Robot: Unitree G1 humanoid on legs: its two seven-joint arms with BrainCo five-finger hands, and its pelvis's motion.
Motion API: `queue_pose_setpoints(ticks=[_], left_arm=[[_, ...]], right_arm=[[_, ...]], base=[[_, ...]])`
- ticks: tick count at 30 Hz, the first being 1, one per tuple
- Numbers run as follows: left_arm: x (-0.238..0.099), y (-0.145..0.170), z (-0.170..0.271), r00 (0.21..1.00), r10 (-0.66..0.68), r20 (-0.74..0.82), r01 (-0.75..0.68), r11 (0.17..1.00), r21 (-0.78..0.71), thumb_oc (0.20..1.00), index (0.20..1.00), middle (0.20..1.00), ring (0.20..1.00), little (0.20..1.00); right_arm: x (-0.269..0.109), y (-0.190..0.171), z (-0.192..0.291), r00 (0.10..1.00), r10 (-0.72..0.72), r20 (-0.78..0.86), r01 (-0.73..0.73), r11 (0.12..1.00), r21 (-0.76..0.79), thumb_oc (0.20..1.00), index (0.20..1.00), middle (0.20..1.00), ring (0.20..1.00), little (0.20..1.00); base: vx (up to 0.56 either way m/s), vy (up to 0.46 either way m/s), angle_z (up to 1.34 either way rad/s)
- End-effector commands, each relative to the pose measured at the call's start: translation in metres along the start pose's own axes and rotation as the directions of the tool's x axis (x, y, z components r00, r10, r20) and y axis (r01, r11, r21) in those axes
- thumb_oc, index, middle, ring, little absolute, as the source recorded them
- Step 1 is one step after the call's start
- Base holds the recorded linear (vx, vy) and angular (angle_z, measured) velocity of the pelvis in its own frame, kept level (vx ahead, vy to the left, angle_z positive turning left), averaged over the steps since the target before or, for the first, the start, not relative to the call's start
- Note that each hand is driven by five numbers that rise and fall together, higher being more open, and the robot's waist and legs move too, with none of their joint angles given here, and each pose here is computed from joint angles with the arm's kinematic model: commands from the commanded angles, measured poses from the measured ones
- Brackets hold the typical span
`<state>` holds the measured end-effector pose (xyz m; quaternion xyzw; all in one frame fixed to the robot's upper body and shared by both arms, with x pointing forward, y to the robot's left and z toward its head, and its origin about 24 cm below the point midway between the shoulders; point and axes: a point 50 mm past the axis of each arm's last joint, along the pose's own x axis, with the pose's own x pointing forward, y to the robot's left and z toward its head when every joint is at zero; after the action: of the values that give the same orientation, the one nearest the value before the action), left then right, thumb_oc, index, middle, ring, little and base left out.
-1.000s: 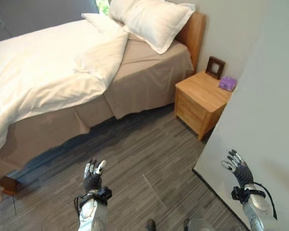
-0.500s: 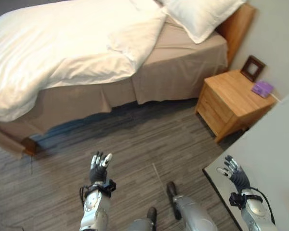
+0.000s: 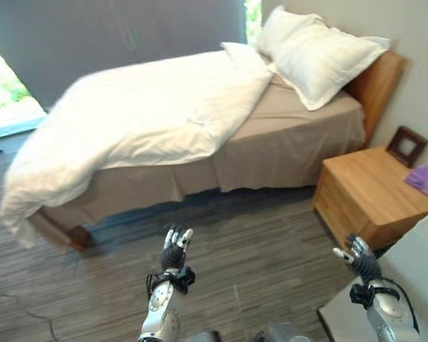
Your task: Making the bed.
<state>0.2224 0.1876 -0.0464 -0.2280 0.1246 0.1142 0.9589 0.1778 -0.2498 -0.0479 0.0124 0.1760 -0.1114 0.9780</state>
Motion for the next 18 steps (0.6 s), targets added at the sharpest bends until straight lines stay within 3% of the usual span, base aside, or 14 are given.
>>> queue_pose_setpoints(ticks=[1,9,18], left_arm=[[0.011,-0.001,0.032,0.990,-0.017,0.141,0.020,1.000,-0.017,1.000,1.000,1.000,1.000,1.000],[0.000,0.027,0.032,0.989,0.053,0.136,-0.059,0.998,0.036,1.000,1.000,1.000,1.000,1.000],[0.003,0.040,0.056,0.972,0.096,0.217,-0.121,0.987,0.107,1.000,1.000,1.000,1.000,1.000]], right_arm=[[0.008,-0.007,0.043,0.982,0.008,0.188,0.003,0.998,-0.057,1.000,1.000,1.000,1.000,1.000],[0.002,0.000,0.029,0.989,0.030,0.142,-0.023,0.998,-0.053,1.000,1.000,1.000,1.000,1.000],[0.015,0.035,0.037,0.977,0.145,0.158,-0.139,0.989,-0.050,1.000,1.000,1.000,1.000,1.000]], base=[[0.33,0.146,-0.09],[0.33,0.175,-0.50],[0.12,0.255,-0.28]])
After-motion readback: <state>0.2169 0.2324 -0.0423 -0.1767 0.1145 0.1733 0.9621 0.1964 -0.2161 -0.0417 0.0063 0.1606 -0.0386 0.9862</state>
